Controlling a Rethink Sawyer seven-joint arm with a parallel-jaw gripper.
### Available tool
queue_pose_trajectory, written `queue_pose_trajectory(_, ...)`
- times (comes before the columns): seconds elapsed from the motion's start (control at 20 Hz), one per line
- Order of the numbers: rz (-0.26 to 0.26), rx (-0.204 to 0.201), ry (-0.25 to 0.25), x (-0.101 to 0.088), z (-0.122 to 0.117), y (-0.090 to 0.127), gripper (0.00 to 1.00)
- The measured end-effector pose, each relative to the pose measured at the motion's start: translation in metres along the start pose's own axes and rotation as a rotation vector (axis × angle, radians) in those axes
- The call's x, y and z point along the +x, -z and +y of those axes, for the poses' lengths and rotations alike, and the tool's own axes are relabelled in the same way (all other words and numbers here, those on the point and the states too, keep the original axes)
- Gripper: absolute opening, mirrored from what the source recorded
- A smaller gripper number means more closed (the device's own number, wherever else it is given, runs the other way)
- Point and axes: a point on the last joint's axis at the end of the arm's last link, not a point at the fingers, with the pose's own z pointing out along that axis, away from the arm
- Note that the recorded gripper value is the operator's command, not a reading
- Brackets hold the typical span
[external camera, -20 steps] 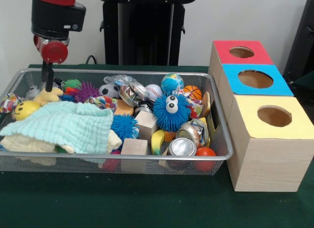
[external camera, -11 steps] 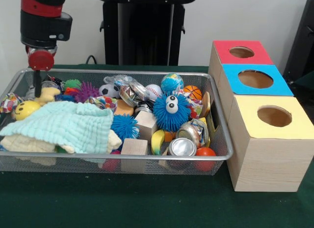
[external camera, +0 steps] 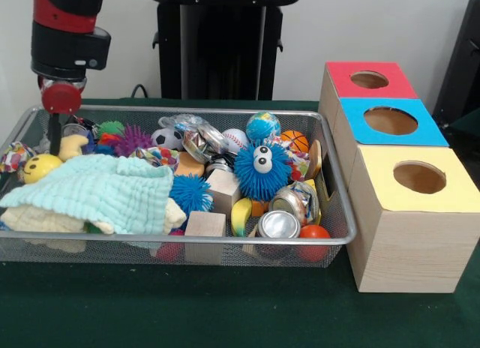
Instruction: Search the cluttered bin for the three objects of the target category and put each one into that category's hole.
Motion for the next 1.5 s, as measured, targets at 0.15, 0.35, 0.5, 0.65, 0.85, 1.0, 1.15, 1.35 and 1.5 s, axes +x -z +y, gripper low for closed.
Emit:
queue_pose_trajectory(0.15, 0.002, -0.008, 0.003, 0.002, 0.004, 0.002, 1.0)
queue_pose_trajectory(0.35, 0.0, -0.016, 0.017, 0.007, 0.012, 0.009, 1.0)
queue_pose_trajectory(0.5, 0.0, -0.024, 0.029, 0.013, 0.02, 0.015, 1.0)
queue_pose_trajectory(0.65, 0.013, -0.033, 0.038, 0.022, 0.026, 0.015, 1.0)
queue_pose_trajectory(0.85, 0.04, -0.043, 0.043, 0.038, 0.03, 0.011, 1.0)
queue_pose_trajectory(1.0, 0.047, -0.059, 0.044, 0.05, 0.034, 0.006, 1.0)
queue_pose_trajectory(1.15, 0.04, -0.073, 0.04, 0.055, 0.035, 0.0, 1.0)
queue_pose_trajectory(1.35, 0.028, -0.096, 0.021, 0.058, 0.033, -0.012, 1.0)
queue_pose_trajectory(1.5, 0.029, -0.105, 0.013, 0.059, 0.03, -0.018, 1.0)
